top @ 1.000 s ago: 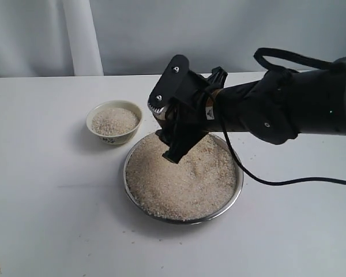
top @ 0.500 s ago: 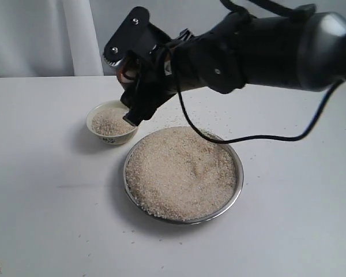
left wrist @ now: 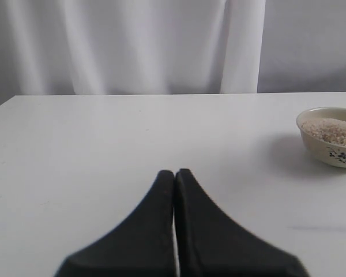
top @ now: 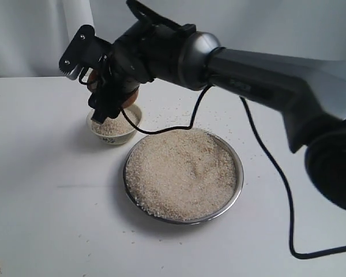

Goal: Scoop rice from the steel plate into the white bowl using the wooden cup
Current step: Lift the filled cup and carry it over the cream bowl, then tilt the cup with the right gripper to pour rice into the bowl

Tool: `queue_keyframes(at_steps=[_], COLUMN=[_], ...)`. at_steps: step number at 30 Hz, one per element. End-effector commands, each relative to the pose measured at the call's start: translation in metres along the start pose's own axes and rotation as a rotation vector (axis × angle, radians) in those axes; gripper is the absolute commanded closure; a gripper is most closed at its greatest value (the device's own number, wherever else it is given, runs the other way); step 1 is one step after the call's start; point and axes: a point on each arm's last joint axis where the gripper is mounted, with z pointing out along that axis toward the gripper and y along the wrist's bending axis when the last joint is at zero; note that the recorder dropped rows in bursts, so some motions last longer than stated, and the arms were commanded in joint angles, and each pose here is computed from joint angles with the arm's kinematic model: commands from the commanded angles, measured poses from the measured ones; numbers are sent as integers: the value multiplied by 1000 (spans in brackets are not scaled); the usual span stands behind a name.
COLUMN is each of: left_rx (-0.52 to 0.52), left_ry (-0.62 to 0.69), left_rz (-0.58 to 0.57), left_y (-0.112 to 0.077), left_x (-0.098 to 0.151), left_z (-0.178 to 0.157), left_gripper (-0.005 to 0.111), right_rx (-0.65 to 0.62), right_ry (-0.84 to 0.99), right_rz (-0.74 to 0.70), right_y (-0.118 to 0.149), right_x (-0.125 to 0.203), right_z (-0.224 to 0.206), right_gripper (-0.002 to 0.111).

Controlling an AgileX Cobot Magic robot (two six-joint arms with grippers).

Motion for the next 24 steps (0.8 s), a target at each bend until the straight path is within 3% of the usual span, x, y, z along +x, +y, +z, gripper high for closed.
queue_keyframes(at_steps=[1,16,21,24], left_rx=[2,2,2,2], left_ry=[-7,-7,-7,-7], left_rz=[-3,-3,-3,-3], left_y=[0,0,0,0], left_x=[0,0,0,0], left_z=[0,0,0,0], left_gripper=[107,107,107,107], right_rx=[71,281,354,366], right_ry=[75,225,287,305], right_rz=[-100,-465,-678,-734], right_y=[0,31,41,45], right_x=[-9,-12,-14,-12], right_z=[10,41,44,49], right_gripper=[108,108,108,108])
